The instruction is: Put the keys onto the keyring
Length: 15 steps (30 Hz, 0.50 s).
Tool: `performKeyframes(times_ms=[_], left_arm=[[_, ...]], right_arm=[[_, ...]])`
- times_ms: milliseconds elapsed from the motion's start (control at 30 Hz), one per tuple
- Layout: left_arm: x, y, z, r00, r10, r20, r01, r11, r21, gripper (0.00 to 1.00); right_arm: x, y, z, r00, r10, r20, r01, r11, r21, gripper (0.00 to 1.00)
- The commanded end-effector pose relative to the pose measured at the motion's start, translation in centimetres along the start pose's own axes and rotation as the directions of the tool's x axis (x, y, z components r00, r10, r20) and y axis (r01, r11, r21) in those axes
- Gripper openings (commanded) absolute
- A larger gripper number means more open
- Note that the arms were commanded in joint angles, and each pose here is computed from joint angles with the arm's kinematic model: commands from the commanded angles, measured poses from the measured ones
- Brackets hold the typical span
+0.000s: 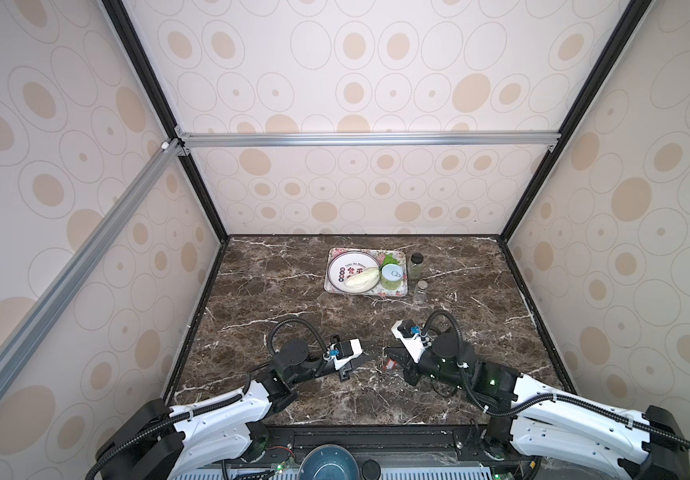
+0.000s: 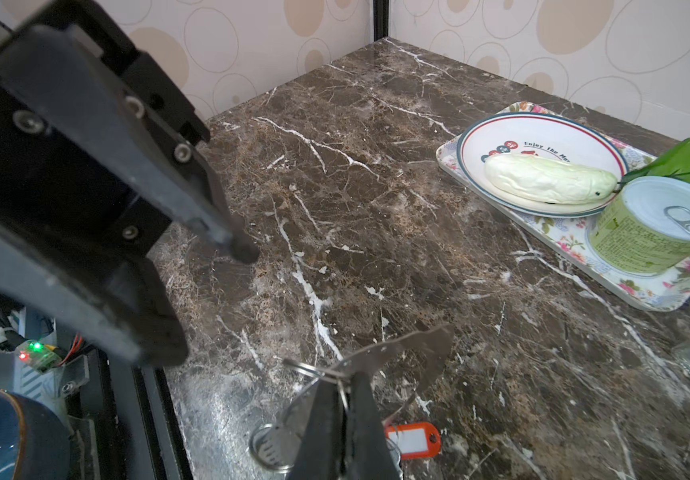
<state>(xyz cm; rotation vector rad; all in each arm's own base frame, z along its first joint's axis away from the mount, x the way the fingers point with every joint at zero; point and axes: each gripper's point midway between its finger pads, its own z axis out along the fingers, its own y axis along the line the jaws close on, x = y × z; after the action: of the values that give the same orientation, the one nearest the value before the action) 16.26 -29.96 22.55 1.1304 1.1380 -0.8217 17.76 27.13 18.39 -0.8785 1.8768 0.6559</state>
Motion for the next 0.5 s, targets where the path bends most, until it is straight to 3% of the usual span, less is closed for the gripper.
performKeyframes(times_ms=[0,467], left_arm=[[-1.81,0.1,0.47,0.999,0.038,0.033,-0.039,0.999,0.015,0.28],[-1.0,-0.17,1.34,1.0,0.023,-0.012,-0.022,0.998,0.058,0.27]], right_arm=[[-1.21,-0.01,-0.41,0.997,-0.073,0.026,0.071,0.996,0.061,0.0],[-1.46,0.47,-0.6,0.993,-0.11,0.032,0.107,0.991,0.075,0.0]])
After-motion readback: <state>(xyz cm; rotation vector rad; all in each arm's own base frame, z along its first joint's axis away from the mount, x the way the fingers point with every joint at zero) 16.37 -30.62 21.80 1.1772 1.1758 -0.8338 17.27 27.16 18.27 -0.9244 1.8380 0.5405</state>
